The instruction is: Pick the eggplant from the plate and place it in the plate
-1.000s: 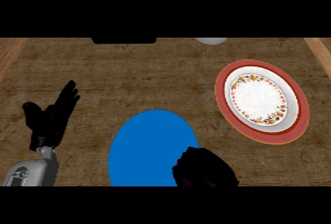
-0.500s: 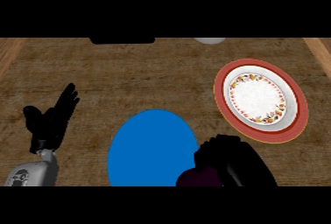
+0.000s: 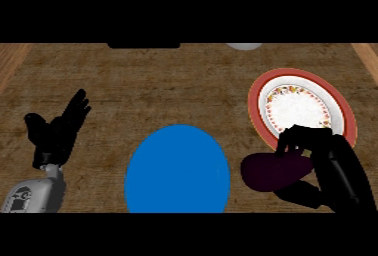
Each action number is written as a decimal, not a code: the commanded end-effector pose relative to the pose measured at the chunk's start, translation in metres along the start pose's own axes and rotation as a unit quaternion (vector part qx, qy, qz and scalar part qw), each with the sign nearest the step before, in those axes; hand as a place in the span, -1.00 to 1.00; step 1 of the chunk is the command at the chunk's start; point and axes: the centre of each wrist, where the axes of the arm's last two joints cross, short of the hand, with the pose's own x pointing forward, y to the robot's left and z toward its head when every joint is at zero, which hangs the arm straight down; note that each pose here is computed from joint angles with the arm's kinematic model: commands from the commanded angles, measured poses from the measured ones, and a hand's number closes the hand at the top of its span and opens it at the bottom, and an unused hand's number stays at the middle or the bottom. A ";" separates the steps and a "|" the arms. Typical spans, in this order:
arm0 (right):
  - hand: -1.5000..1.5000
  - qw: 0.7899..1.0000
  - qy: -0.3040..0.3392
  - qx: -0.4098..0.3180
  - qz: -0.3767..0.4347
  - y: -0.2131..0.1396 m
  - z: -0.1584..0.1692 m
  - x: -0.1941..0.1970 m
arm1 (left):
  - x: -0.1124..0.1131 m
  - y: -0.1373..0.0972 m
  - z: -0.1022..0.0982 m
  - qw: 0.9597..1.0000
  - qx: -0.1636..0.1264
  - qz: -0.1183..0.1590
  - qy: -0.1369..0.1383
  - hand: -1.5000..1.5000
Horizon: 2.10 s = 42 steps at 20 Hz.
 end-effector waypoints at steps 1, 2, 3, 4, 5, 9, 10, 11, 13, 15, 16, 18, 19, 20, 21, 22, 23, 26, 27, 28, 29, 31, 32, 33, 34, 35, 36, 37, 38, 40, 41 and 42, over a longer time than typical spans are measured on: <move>1.00 0.999 0.042 -0.025 -0.010 -0.025 -0.013 -0.047 | 0.003 0.007 -0.004 1.000 -0.001 -0.003 0.000 0.00; 1.00 0.999 0.041 -0.030 -0.014 -0.036 -0.025 -0.049 | -0.005 -0.022 -0.006 1.000 -0.003 -0.003 -0.007 0.00; 1.00 0.999 0.049 -0.023 0.004 -0.032 -0.021 -0.054 | -0.002 0.009 0.002 1.000 -0.006 0.003 -0.007 0.00; 1.00 0.998 0.051 -0.023 0.008 -0.022 -0.027 -0.067 | -0.003 -0.010 -0.012 1.000 -0.002 -0.002 0.006 0.00; 1.00 0.998 0.062 -0.028 -0.004 -0.031 -0.031 -0.083 | -0.003 0.001 -0.001 1.000 0.000 0.006 -0.004 0.00; 1.00 0.997 0.073 -0.026 0.018 -0.042 -0.047 -0.124 | -0.008 -0.024 0.002 1.000 -0.002 0.003 -0.003 0.00; 1.00 0.997 0.074 -0.006 0.032 -0.020 -0.049 -0.133 | 0.011 0.010 -0.002 1.000 -0.005 -0.003 -0.008 0.00; 1.00 0.995 0.085 -0.012 0.049 -0.053 -0.058 -0.143 | -0.015 -0.007 0.013 1.000 -0.009 0.007 -0.004 0.00; 1.00 0.993 0.093 0.031 0.062 -0.039 -0.074 -0.148 | -0.012 -0.006 0.002 1.000 -0.011 0.002 -0.006 0.00; 1.00 0.990 0.080 0.082 0.088 -0.031 -0.072 -0.158 | -0.008 -0.006 -0.011 1.000 -0.010 0.002 -0.004 0.00; 1.00 0.988 0.107 0.099 0.057 -0.035 -0.053 -0.179 | -0.010 0.000 0.002 1.000 -0.002 -0.002 -0.010 0.00; 1.00 0.980 0.161 0.109 -0.030 -0.022 -0.058 -0.187 | -0.006 -0.007 -0.004 1.000 -0.013 0.001 -0.003 0.00; -1.00 0.980 0.150 0.128 -0.019 -0.023 -0.069 -0.188 | -0.001 -0.010 -0.003 1.000 -0.011 0.005 -0.011 0.00; -1.00 0.980 0.144 0.138 -0.011 -0.029 -0.062 -0.201 | -0.016 -0.009 0.003 1.000 -0.009 0.001 0.006 0.00; -1.00 0.982 0.114 0.147 -0.016 -0.029 -0.068 -0.199 | -0.013 -0.002 0.006 1.000 -0.010 0.003 -0.007 0.00; -1.00 0.983 0.103 0.150 -0.010 -0.029 -0.070 -0.198 | 0.023 -0.022 0.002 1.000 -0.010 0.001 -0.009 0.00; -1.00 0.985 0.102 0.140 -0.025 -0.029 -0.080 -0.210 | -0.008 -0.011 0.013 1.000 -0.009 0.002 -0.004 0.00; -1.00 0.995 0.041 0.085 -0.037 -0.031 -0.063 -0.207 | -0.007 0.005 0.002 1.000 0.004 0.002 -0.005 0.00; -1.00 0.997 0.013 0.063 -0.052 -0.031 -0.076 -0.200 | 0.001 -0.009 0.006 1.000 -0.008 -0.001 -0.005 0.00; -1.00 0.996 -0.004 0.052 -0.073 -0.032 -0.073 -0.197 | -0.010 -0.019 0.006 1.000 -0.005 0.005 -0.002 0.00; -1.00 0.994 -0.031 0.023 -0.104 -0.042 -0.078 -0.199 | -0.018 -0.006 0.002 1.000 0.000 0.008 -0.004 0.00; -1.00 0.983 -0.075 0.016 -0.168 -0.028 -0.078 -0.184 | 0.002 -0.001 0.003 1.000 0.004 0.005 0.005 0.00; -1.00 0.976 -0.083 0.027 -0.199 -0.045 -0.077 -0.191 | -0.001 -0.005 0.002 1.000 -0.001 -0.006 0.003 0.00; -1.00 0.973 -0.092 0.031 -0.211 -0.045 -0.090 -0.175 | 0.006 0.000 0.002 1.000 -0.003 0.005 0.008 0.00; -1.00 0.972 -0.077 0.034 -0.221 -0.065 -0.090 -0.173 | 0.000 -0.005 0.002 1.000 0.009 -0.004 0.002 0.00; -1.00 0.967 -0.055 0.026 -0.247 -0.062 -0.086 -0.173 | -0.001 -0.003 0.007 1.000 0.003 0.003 0.008 0.00; -1.00 0.962 -0.045 0.025 -0.269 -0.061 -0.083 -0.171 | -0.013 -0.015 0.002 1.000 0.011 0.005 0.008 0.00; -1.00 0.957 -0.021 0.036 -0.286 -0.071 -0.088 -0.167 | 0.001 -0.013 0.000 1.000 0.005 0.004 0.007 0.00; -1.00 0.948 0.000 0.040 -0.315 -0.083 -0.076 -0.187 | 0.007 -0.017 0.000 1.000 0.008 0.014 0.007 0.00; -1.00 0.936 0.032 0.076 -0.344 -0.078 -0.070 -0.195 | 0.005 -0.001 0.006 1.000 0.011 -0.008 0.001 0.00; -1.00 0.928 0.035 0.099 -0.358 -0.074 -0.081 -0.184 | -0.022 0.011 0.010 1.000 0.015 -0.002 0.009 0.00; -1.00 0.922 0.042 0.091 -0.373 -0.097 -0.071 -0.202 | -0.005 -0.006 0.003 1.000 -0.007 -0.003 0.008 0.00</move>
